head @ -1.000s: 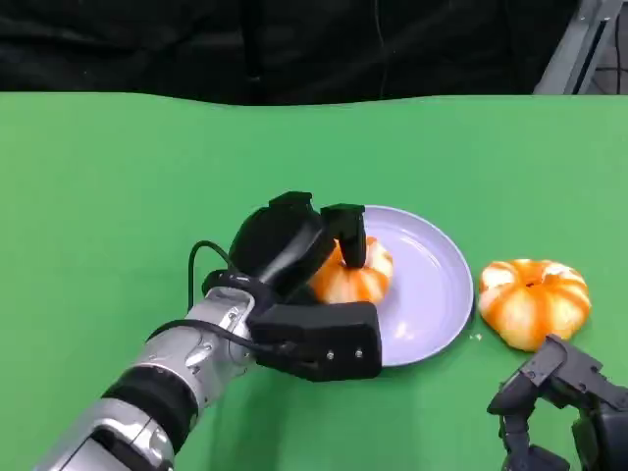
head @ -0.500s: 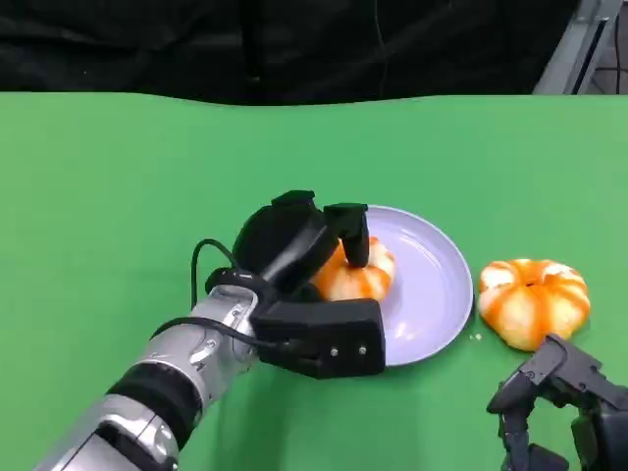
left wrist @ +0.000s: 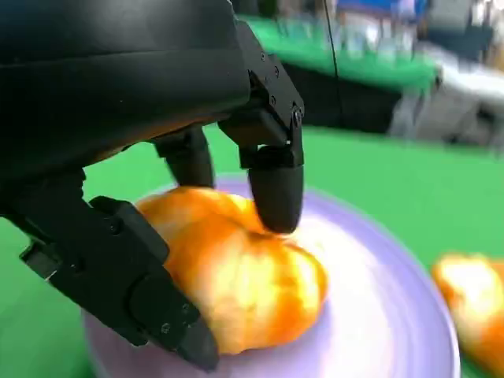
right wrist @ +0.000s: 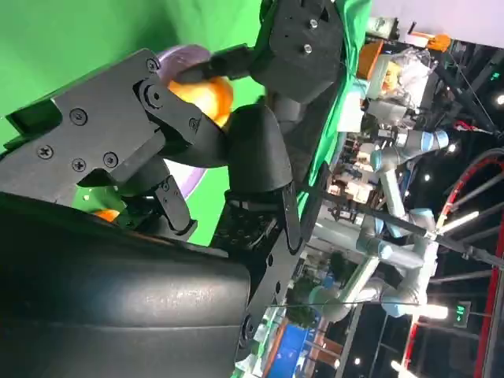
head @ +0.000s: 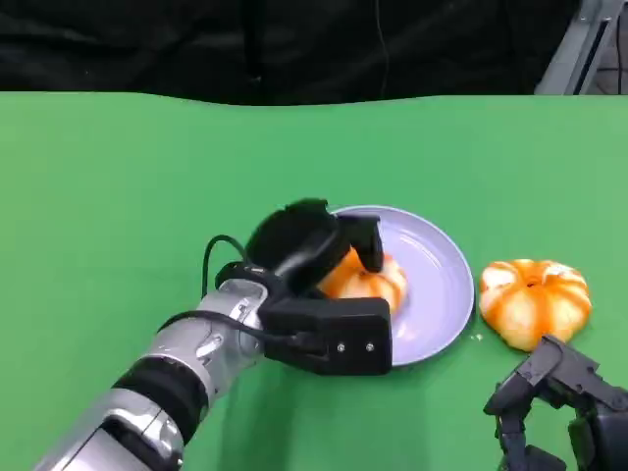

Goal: Grasp the bread from the table and place it into the plate.

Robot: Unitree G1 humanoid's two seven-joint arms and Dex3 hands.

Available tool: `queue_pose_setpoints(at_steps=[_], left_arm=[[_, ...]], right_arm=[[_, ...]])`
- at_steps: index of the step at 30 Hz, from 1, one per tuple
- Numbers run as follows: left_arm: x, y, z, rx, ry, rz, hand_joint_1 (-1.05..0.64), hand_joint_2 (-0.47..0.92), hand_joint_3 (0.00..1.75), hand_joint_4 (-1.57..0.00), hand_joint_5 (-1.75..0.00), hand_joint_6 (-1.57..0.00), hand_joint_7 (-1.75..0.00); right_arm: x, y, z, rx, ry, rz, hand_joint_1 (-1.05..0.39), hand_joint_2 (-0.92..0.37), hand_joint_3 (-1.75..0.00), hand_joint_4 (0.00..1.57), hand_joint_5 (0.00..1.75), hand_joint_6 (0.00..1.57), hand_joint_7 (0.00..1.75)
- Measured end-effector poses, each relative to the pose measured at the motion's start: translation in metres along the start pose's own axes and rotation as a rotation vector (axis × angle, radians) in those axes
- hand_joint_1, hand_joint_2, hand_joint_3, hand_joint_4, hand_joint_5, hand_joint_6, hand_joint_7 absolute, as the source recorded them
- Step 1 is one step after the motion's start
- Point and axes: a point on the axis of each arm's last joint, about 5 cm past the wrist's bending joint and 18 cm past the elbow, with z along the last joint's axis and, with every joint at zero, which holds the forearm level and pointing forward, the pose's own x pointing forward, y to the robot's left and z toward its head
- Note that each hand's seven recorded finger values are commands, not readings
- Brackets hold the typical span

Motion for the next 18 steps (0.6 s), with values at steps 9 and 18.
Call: queue_pose_setpoints(at_steps=[9, 18], left_arm=[[0.001, 0.014, 0.0, 0.062, 0.0, -0.041, -1.05, 0.92, 0.68, 0.0, 0.0, -0.02, 0.0], [0.001, 0.017, 0.0, 0.076, -0.006, -0.055, -1.05, 0.92, 0.7, 0.0, 0.0, 0.0, 0.0]], right_arm=[[0.0, 0.0006, 0.0, 0.001, 0.006, -0.002, -0.12, -0.54, -1.16, 0.84, 1.75, 0.77, 1.5], [0.001, 0.0008, 0.0, 0.002, 0.002, -0.001, -0.12, -0.53, -1.17, 0.83, 1.75, 0.76, 1.51]])
